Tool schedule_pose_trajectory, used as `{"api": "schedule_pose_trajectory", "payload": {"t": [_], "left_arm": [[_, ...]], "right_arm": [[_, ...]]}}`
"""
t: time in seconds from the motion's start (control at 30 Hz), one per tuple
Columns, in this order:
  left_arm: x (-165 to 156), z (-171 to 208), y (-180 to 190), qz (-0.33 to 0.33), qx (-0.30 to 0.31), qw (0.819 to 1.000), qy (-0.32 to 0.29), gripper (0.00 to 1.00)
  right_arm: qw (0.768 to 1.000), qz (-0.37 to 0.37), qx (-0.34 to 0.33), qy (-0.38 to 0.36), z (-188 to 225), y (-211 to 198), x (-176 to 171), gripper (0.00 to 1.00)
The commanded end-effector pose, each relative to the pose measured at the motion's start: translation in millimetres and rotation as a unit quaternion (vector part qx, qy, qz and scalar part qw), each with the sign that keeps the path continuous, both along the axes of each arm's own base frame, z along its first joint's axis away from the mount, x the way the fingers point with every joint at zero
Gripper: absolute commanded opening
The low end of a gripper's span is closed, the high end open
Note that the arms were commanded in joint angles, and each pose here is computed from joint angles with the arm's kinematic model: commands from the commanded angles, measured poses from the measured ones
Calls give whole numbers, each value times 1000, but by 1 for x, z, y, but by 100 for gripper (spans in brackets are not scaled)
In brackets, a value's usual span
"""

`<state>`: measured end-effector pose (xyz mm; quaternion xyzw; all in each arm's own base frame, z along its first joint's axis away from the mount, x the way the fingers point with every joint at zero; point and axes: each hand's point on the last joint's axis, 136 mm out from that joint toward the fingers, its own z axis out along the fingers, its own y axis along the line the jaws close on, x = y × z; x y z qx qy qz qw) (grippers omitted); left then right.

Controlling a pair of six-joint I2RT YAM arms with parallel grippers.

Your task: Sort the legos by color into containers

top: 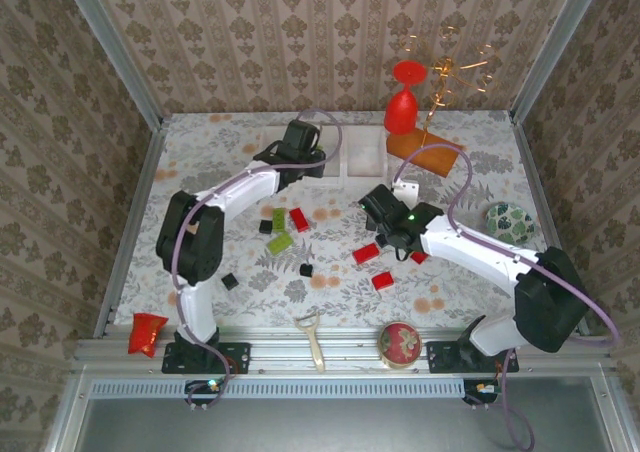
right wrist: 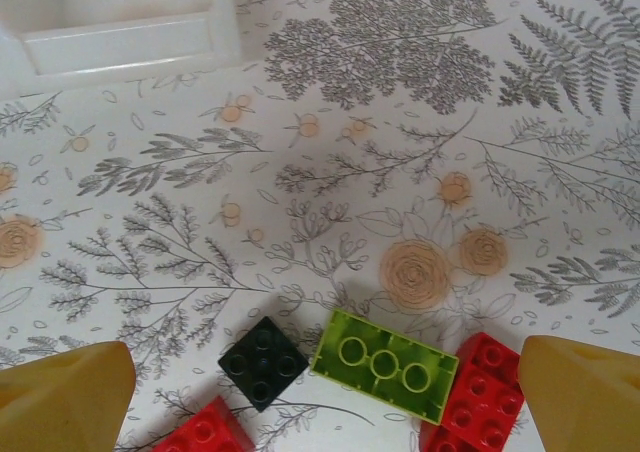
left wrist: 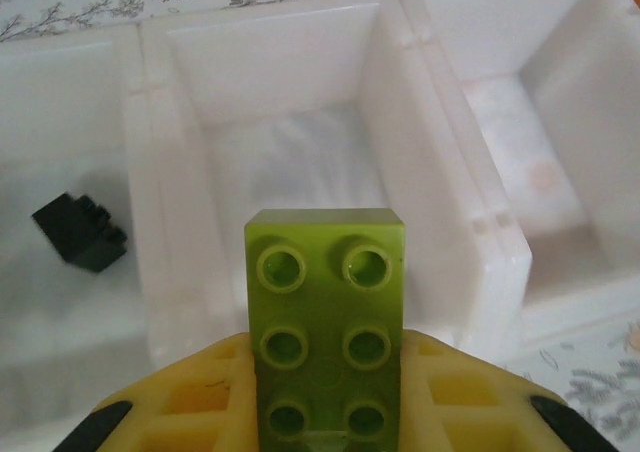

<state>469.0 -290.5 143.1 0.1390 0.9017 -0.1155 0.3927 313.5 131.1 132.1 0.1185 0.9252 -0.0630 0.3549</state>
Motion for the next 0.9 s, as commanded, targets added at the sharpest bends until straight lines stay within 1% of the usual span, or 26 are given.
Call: {"api": "schedule_pose_trajectory", "payload": {"t": [0.0, 0.1, 0.17, 0.37, 0.6, 0.87], "left_arm": [[18, 6, -11, -6, 13, 1000, -24, 13], [29, 1, -16, 1, 17, 1000, -26, 15], [35, -4, -17, 6, 21, 999, -26, 18], [45, -17, -17, 15, 38, 999, -18, 24], [46, -29, -18, 17, 52, 998, -9, 29], [43, -32, -25, 11, 54, 998, -8, 42]], "right_arm": [[1000, -26, -3, -10, 3, -13, -4, 100], [999, -25, 7, -20, 10, -13, -5, 100], [999, -24, 7, -19, 10, -13, -4, 100], [1000, -23, 8, -17, 9, -12, -2, 100], [1000, -23, 9, -17, 9, -11, -1, 100], [1000, -23, 10, -17, 9, -12, 0, 100]]}}
